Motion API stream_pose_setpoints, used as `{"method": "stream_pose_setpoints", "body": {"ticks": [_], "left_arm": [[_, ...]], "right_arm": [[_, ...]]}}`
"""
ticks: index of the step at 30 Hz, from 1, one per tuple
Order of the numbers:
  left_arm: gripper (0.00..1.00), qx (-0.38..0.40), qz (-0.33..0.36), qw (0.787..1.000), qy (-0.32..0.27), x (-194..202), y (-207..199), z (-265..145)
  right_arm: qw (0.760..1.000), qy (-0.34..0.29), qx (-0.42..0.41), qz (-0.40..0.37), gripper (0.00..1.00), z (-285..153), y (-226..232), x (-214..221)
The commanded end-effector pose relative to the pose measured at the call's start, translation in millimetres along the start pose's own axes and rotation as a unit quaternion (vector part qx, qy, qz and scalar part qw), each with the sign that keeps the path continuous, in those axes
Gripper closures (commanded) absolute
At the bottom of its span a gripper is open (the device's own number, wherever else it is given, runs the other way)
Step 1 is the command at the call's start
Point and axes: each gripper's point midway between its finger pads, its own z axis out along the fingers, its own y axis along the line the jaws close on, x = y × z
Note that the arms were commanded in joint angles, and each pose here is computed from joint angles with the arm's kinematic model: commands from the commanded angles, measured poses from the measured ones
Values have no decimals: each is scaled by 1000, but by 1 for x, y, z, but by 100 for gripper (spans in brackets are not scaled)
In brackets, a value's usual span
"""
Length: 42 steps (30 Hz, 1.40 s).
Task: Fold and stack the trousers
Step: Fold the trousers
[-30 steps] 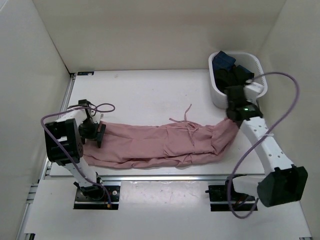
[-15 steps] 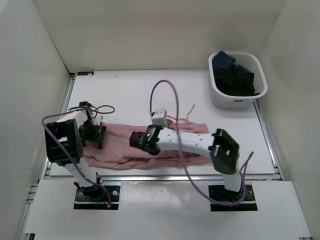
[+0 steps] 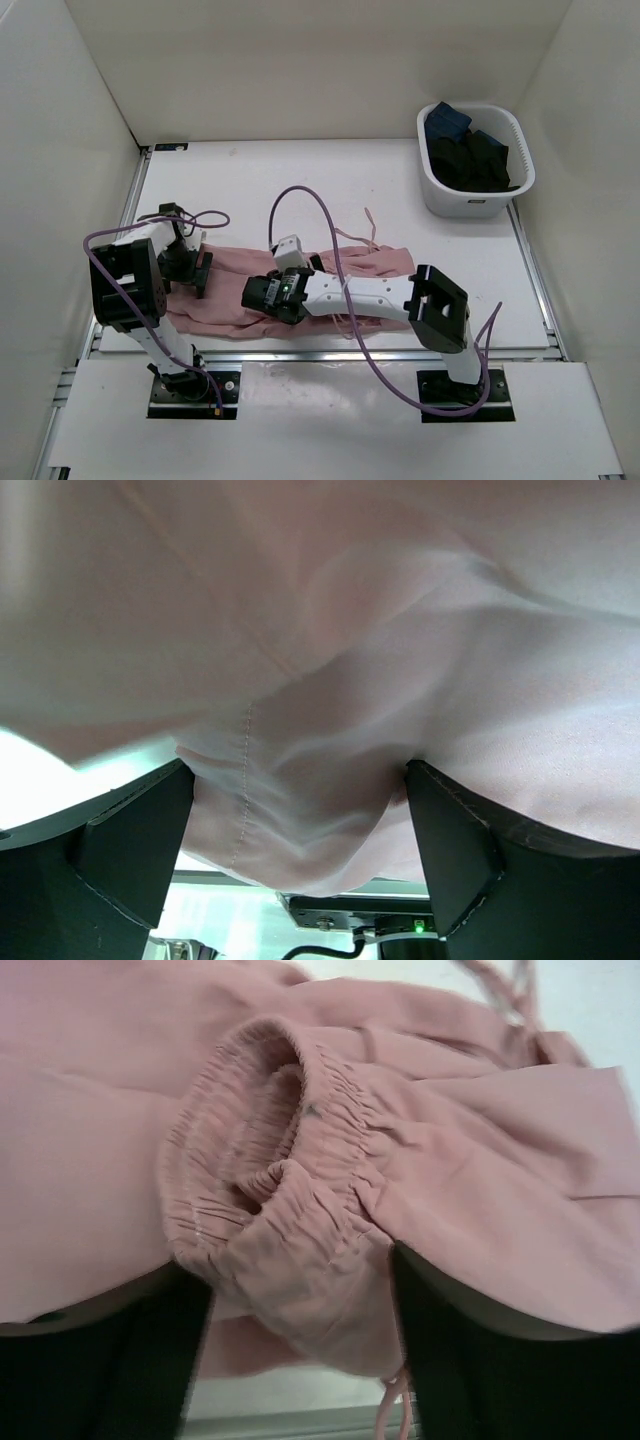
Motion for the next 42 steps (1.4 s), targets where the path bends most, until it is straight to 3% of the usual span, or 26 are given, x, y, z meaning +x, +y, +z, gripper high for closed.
{"method": "stream_pose_setpoints", "body": {"ticks": [1,7,10,11,13,14,17,22,25,29,30,31,33,34,36,38,41,42], "left_arm": [[3,-30,4,1000,-8,-1,10,-4],[2,-40,8,999,-9,-3,15,-11],[2,-50,6,998,-22,-9,20,-21],[2,-51,6,998,-28,-11,21,-26],[0,-53,5,998,-32,-12,21,-31],[0,-55,4,998,-41,-17,23,-38],[0,-58,3,997,-50,-22,26,-52],[0,-68,0,995,-68,-31,32,-75],[0,-76,0,995,-62,-30,35,-75],[0,-80,0,995,-60,-30,37,-78],[0,-79,0,995,-55,-27,36,-75],[0,-77,1,996,-48,-23,34,-72],[0,-74,3,996,-39,-18,33,-68],[0,-73,3,997,-35,-15,31,-63],[0,-71,-1,997,-31,-11,30,-58],[0,-67,0,997,-31,-10,27,-55],[0,-65,0,998,-26,-8,26,-53],[0,-65,0,998,-26,-8,26,-53]], "right_arm": [[996,-27,-79,-33,19,-24,28,-29],[985,-88,-144,20,13,-81,8,-89],[977,-126,-158,75,21,-103,-21,-111],[980,-117,-141,79,25,-88,-32,-103],[981,-98,-133,103,55,-75,-47,-92],[988,-65,-103,96,79,-50,-59,-71],[989,13,-110,94,100,-13,-52,-30],[982,136,-118,59,100,47,-30,43],[975,187,-104,62,100,70,-31,59],[980,137,-123,73,100,50,-37,13],[982,115,-124,86,92,42,-42,-5],[986,81,-111,93,69,29,-62,-25],[989,49,-91,109,46,19,-89,-44],[988,35,-82,123,27,7,-112,-54],[983,44,-52,172,16,19,-151,-56],[971,83,-88,207,5,26,-166,-29],[942,108,-136,287,2,53,-196,-10],[922,141,-174,317,2,60,-197,16]]}}
